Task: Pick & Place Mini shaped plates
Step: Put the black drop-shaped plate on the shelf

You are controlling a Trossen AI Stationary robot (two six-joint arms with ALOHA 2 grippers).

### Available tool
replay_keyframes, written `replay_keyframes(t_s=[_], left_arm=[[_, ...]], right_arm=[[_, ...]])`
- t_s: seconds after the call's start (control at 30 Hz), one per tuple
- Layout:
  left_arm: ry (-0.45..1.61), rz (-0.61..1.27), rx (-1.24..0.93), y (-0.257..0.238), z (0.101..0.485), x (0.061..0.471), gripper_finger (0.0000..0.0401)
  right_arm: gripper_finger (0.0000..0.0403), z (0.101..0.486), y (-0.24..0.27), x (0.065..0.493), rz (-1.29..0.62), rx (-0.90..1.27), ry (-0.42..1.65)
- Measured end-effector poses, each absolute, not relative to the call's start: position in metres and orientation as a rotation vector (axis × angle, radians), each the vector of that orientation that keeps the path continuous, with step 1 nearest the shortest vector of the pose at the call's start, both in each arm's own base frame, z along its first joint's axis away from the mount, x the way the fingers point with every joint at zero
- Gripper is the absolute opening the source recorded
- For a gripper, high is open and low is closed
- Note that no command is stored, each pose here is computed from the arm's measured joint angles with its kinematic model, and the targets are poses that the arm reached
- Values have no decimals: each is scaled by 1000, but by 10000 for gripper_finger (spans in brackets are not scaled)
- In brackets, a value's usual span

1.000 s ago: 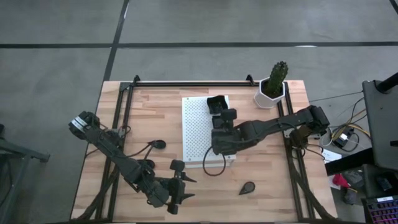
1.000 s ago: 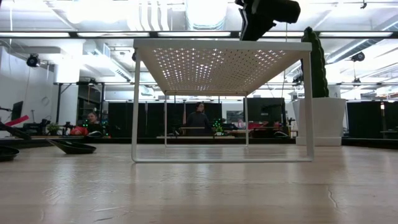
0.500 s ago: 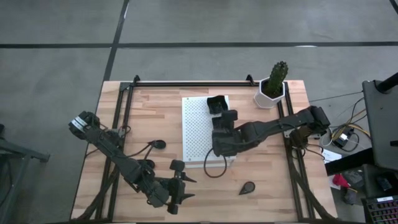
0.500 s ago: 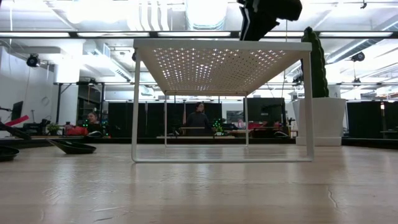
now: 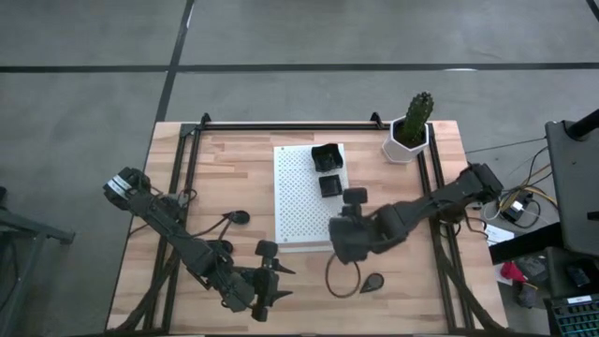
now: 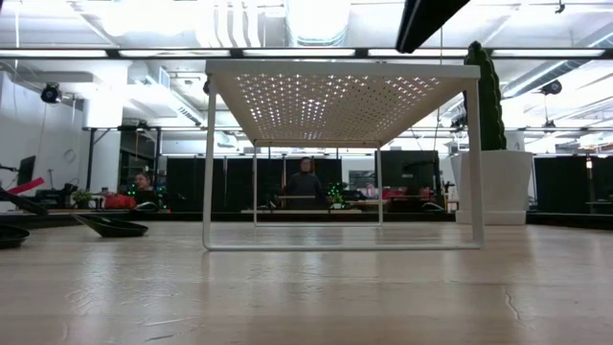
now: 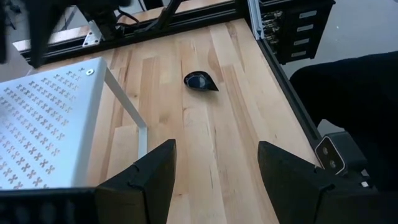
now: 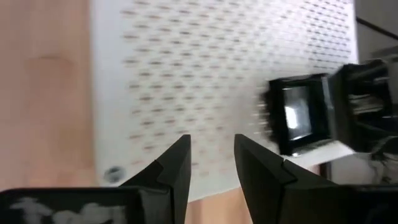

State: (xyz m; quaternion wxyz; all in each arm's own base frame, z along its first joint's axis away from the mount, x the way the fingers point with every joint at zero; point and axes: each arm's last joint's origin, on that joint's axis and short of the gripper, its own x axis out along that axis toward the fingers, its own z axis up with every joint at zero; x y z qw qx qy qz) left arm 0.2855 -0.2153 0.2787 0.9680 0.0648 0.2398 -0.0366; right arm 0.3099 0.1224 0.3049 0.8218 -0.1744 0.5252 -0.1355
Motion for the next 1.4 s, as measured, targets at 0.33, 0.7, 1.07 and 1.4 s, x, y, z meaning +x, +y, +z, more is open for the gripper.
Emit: replay_keyframes(t_s=[0.33,0.7,1.07,1.4], left_arm=[[484,-67,101,-215,279,286,220],[468,-72,98,-216,280,286,220],[467,-71,91,-216,280,286,220],[468,-65,70,-216,280,286,220]], right_arm=[[101,304,171,287,-137,-316,1118],[84,285,224,251,60,-294,1130],[68,246,248,217,31,-211,1180],[78,211,257,204,49,-138,1146]])
